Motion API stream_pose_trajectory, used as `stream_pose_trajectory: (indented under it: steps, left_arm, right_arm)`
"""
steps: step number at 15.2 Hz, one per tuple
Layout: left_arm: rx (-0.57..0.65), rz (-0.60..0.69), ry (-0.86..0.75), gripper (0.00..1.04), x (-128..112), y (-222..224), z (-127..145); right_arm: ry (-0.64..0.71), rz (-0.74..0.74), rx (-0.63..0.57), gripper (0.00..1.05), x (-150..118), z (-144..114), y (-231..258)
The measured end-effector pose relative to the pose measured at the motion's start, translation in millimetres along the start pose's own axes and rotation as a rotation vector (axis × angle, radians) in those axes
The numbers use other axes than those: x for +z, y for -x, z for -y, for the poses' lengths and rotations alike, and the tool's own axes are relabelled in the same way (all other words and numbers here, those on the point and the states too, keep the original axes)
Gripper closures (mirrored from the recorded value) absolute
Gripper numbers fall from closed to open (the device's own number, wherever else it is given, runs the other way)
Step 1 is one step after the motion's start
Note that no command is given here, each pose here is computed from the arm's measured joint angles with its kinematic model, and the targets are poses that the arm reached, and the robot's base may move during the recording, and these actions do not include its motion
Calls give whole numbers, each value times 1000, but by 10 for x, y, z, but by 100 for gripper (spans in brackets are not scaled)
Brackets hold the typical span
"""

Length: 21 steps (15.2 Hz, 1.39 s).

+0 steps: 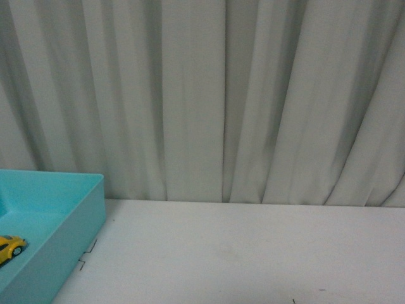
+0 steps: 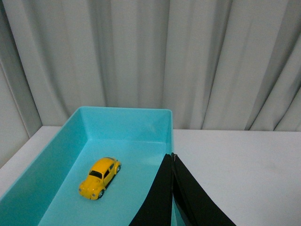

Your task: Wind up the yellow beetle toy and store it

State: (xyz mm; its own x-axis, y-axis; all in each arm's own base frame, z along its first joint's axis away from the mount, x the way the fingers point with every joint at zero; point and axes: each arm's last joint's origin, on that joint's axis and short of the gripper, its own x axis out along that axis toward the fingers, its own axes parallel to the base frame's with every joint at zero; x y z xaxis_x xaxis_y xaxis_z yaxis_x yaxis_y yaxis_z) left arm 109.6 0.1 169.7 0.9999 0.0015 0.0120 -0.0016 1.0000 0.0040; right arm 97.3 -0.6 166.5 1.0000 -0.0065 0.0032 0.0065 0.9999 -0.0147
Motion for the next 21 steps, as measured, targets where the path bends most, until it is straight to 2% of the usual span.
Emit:
stream_pose_trajectory:
  steps: [3, 4, 8, 16, 21]
  left_arm:
    - [-4, -59, 0, 103, -69, 89, 1]
    - [-1, 12, 0, 103, -7, 125, 0]
    - [0, -9, 2, 102, -31, 123, 0]
    - [0, -10, 2, 7, -31, 123, 0]
    - [0, -10, 1, 7, -31, 123, 0]
  right_arm:
    - [0, 0, -1, 6, 0, 0, 0]
    - [0, -1, 0, 6, -1, 0, 0]
    - [0, 1, 0, 6, 1, 0, 0]
    - [0, 0, 0, 6, 0, 0, 0]
    - [0, 0, 0, 6, 0, 0, 0]
